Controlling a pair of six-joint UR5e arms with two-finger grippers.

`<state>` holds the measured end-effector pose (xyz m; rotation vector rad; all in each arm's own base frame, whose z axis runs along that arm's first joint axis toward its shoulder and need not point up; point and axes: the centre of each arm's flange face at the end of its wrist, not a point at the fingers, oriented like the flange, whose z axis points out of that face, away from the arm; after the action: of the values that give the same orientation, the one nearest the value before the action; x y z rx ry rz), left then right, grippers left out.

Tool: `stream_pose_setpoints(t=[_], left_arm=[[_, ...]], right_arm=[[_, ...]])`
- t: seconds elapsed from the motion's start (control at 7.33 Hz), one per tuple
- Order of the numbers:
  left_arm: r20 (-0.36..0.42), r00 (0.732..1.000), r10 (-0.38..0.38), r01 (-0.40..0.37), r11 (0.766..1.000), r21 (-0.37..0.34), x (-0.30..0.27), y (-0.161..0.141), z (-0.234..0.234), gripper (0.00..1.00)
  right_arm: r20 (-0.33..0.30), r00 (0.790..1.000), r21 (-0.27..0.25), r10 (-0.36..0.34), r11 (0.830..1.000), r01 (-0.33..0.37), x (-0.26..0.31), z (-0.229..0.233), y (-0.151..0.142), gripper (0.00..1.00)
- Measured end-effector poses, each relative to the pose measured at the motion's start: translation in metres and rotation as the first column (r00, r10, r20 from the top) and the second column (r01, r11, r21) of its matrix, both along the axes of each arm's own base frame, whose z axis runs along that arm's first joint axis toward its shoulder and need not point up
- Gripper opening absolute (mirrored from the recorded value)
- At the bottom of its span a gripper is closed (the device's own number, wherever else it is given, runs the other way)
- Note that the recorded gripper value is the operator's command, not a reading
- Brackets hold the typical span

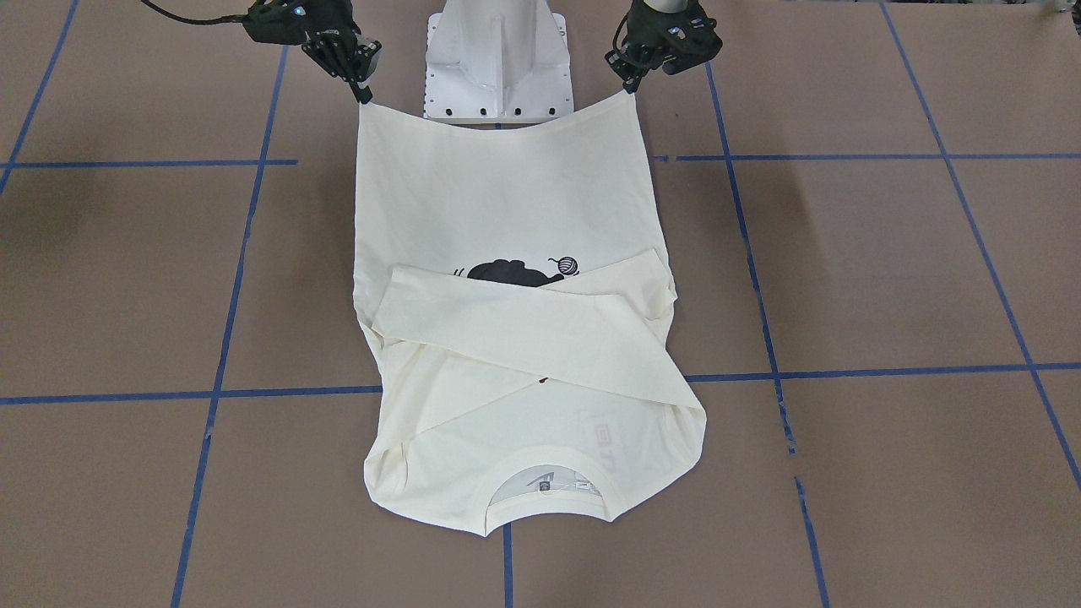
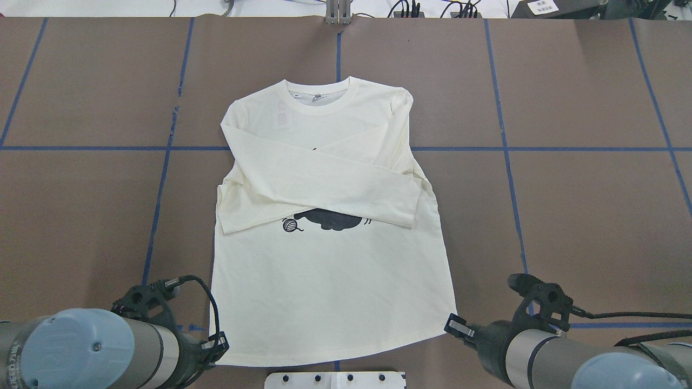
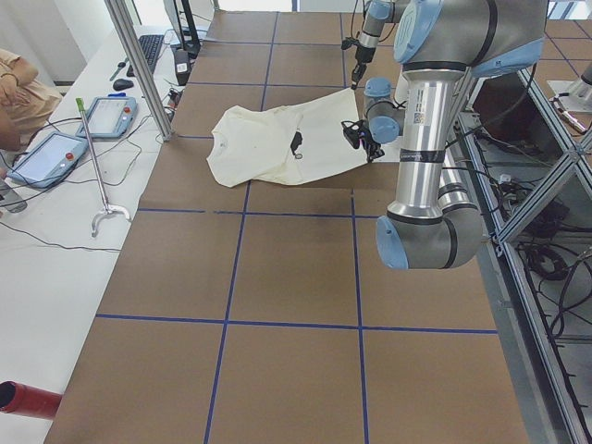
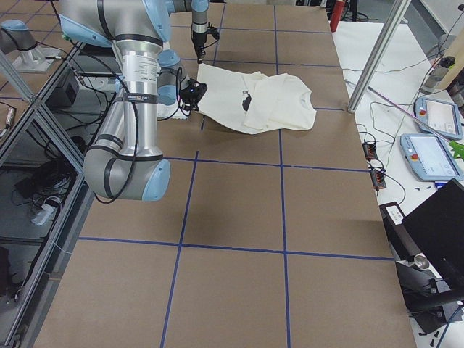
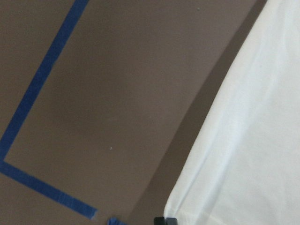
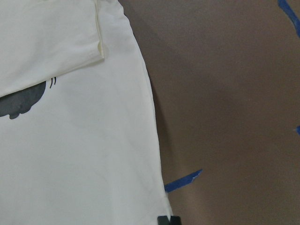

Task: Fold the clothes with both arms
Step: 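Lift the hem with both grippers and fold it up to the collar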

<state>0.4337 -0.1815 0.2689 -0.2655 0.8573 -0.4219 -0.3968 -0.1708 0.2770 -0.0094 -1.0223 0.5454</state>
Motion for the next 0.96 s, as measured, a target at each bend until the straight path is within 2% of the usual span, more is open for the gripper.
stream_pose_setpoints(t=[0.14,0.27,0.41,0.68,0.96], left_arm=[[-0.014,0.999,-0.030,0.031,0.999,0.042,-0.007,-0.027,-0.006,0.00],[-0.029,0.997,-0.070,0.073,0.992,0.103,-0.013,-0.068,-0.016,0.00],[-0.026,0.993,-0.115,0.118,0.980,0.161,-0.015,-0.117,-0.022,0.00],[0.016,0.978,-0.207,0.197,0.950,0.243,-0.024,-0.216,-0.015,0.00],[0.039,0.957,-0.286,0.263,0.921,0.288,-0.029,-0.303,0.021,0.00]], right_arm=[[0.003,1.000,0.019,0.028,0.999,-0.028,0.000,-0.004,-0.020,0.00],[0.001,0.998,0.066,0.056,0.996,-0.056,-0.013,-0.012,-0.054,0.00],[-0.009,0.997,0.099,0.072,0.993,-0.071,-0.027,-0.020,-0.101,0.00],[-0.060,0.995,0.112,0.080,0.991,-0.073,-0.034,-0.022,-0.211,0.00],[-0.148,0.983,0.128,0.109,0.988,-0.090,-0.037,-0.006,-0.301,0.00]])
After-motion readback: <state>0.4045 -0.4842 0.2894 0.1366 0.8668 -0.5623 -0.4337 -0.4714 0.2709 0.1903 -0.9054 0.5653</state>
